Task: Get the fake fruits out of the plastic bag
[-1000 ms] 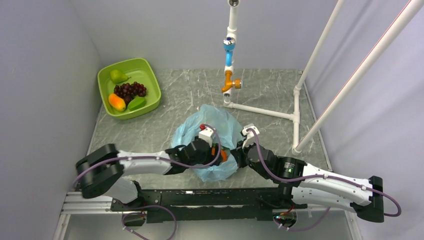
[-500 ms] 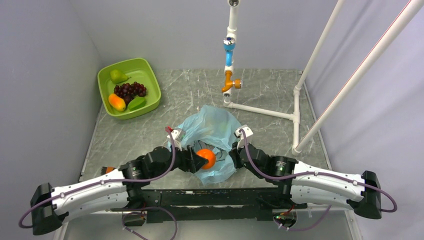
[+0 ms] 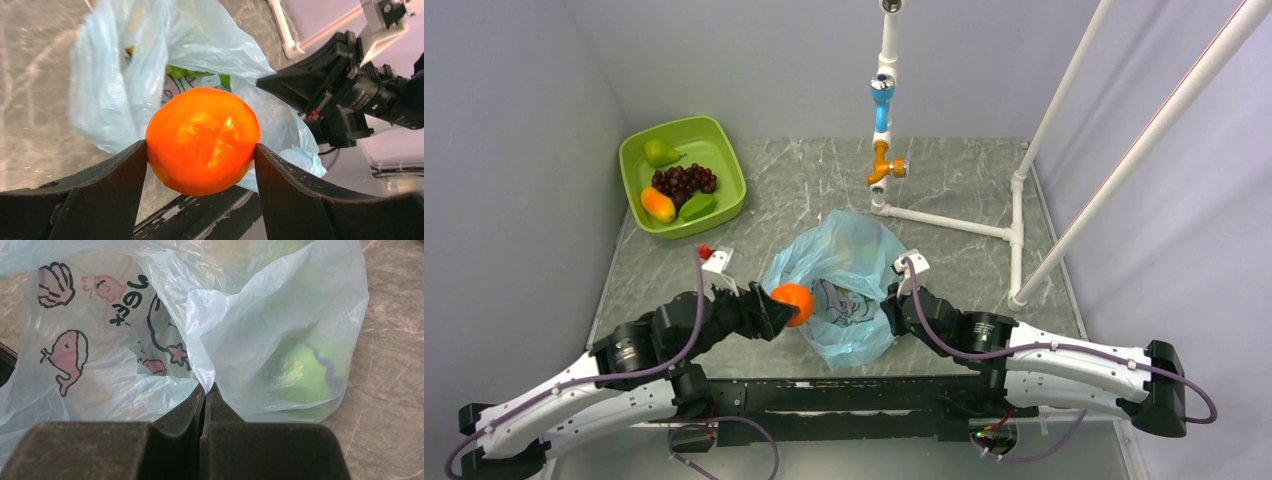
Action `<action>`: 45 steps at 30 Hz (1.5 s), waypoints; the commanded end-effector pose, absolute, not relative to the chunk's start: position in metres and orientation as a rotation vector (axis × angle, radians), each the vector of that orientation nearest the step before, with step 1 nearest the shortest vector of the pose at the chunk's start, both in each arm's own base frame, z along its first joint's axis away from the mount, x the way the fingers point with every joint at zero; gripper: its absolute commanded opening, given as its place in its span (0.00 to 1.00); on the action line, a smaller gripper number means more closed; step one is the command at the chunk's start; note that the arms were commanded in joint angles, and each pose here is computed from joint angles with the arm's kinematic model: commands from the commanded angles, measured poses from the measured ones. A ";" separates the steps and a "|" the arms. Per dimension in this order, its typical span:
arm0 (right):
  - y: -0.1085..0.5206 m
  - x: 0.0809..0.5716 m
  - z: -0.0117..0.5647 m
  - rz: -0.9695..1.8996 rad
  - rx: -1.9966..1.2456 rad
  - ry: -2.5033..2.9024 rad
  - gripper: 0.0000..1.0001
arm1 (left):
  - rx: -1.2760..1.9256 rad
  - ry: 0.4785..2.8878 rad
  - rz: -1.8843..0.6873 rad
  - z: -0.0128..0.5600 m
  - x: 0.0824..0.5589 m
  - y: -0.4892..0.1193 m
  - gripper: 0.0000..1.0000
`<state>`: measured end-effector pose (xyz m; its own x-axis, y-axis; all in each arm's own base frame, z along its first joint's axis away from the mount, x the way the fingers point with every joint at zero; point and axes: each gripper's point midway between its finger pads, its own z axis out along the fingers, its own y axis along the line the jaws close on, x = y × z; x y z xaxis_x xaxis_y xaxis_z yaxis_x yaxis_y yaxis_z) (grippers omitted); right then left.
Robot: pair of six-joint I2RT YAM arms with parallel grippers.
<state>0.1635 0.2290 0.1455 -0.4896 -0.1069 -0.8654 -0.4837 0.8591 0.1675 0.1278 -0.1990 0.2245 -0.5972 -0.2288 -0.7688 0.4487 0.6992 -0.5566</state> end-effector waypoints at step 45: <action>0.256 0.167 0.166 0.542 -0.452 2.037 0.00 | -0.340 2.069 -0.788 0.197 0.477 0.029 0.89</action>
